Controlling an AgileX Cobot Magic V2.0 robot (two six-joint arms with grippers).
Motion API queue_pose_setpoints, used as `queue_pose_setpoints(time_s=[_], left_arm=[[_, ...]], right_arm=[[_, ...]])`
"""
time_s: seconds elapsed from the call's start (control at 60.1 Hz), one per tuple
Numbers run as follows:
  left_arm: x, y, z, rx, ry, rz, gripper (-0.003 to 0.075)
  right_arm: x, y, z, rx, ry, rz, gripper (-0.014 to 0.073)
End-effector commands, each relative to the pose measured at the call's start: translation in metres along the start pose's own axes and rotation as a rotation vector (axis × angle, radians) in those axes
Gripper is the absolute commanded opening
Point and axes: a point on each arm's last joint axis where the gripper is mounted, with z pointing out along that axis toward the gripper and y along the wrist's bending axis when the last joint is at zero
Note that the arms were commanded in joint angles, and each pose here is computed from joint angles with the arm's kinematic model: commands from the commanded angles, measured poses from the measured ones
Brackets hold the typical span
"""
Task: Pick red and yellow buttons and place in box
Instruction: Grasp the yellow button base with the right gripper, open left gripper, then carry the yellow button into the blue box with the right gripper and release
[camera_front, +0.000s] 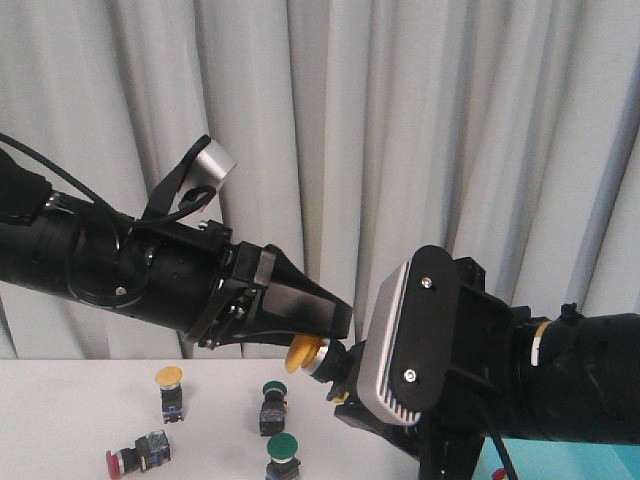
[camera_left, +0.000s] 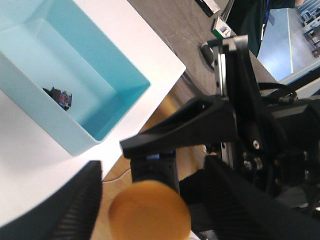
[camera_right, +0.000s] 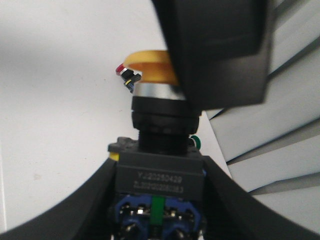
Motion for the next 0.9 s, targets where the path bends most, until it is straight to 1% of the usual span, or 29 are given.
queue_pose_setpoints(time_s=[0.0,0.116,0.183,0.299,0.366,0.449,0.499,0.549,0.599,0.649,0.715,0.749,0.765,0.832,0.882], left_arm=[[-0.012,-0.026,-0.016,0.044,-0.118,0.07,0.0521],[-0.016,-0.024,-0.017,0.017,-0.164,0.074,0.0528],[-0.019,-0.022,-0.018,-0.006,-0.194,0.101,0.0522],[-0.025,-0.013,-0.022,-0.094,-0.248,0.161,0.0501],[-0.026,-0.003,-0.027,-0.183,-0.256,0.188,0.0477],[-0.024,0.012,-0.034,-0.318,-0.208,0.246,0.043],[-0.021,0.021,-0.038,-0.402,-0.163,0.27,0.0387],[-0.018,0.031,-0.043,-0.498,-0.11,0.271,0.0323],[-0.014,0.038,-0.047,-0.578,-0.067,0.25,0.0254],[-0.011,0.044,-0.05,-0.653,-0.033,0.221,0.0162],[-0.008,0.051,-0.056,-0.746,0.012,0.214,0.0048],[-0.007,0.053,-0.058,-0.779,0.029,0.226,0.0006],[-0.007,0.054,-0.058,-0.79,0.036,0.228,-0.0009],[-0.006,0.056,-0.061,-0.829,0.056,0.243,-0.0008],[-0.006,0.057,-0.062,-0.838,0.06,0.248,-0.0008]], right_arm=[[-0.012,-0.008,-0.012,0.068,-0.061,0.0,0.003],[-0.011,-0.007,-0.012,0.052,-0.053,0.007,0.0031],[-0.011,-0.006,-0.012,0.044,-0.049,0.016,0.0031],[-0.012,-0.008,-0.016,0.067,-0.061,0.048,0.0033],[-0.014,-0.012,-0.02,0.111,-0.083,0.078,0.0033],[-0.017,-0.018,-0.027,0.194,-0.111,0.113,0.0033],[-0.017,-0.023,-0.031,0.248,-0.12,0.125,0.0033],[-0.016,-0.029,-0.035,0.308,-0.128,0.144,0.0033],[-0.011,-0.037,-0.039,0.365,-0.122,0.193,0.0034],[-0.003,-0.047,-0.042,0.419,-0.114,0.26,0.0034],[0.012,-0.061,-0.048,0.494,-0.088,0.385,0.0036],[0.02,-0.068,-0.05,0.525,-0.077,0.455,0.0036],[0.025,-0.071,-0.051,0.542,-0.064,0.477,0.0036],[0.049,-0.087,-0.058,0.629,-0.013,0.597,0.0038],[0.068,-0.097,-0.061,0.683,0.032,0.684,0.0038]])
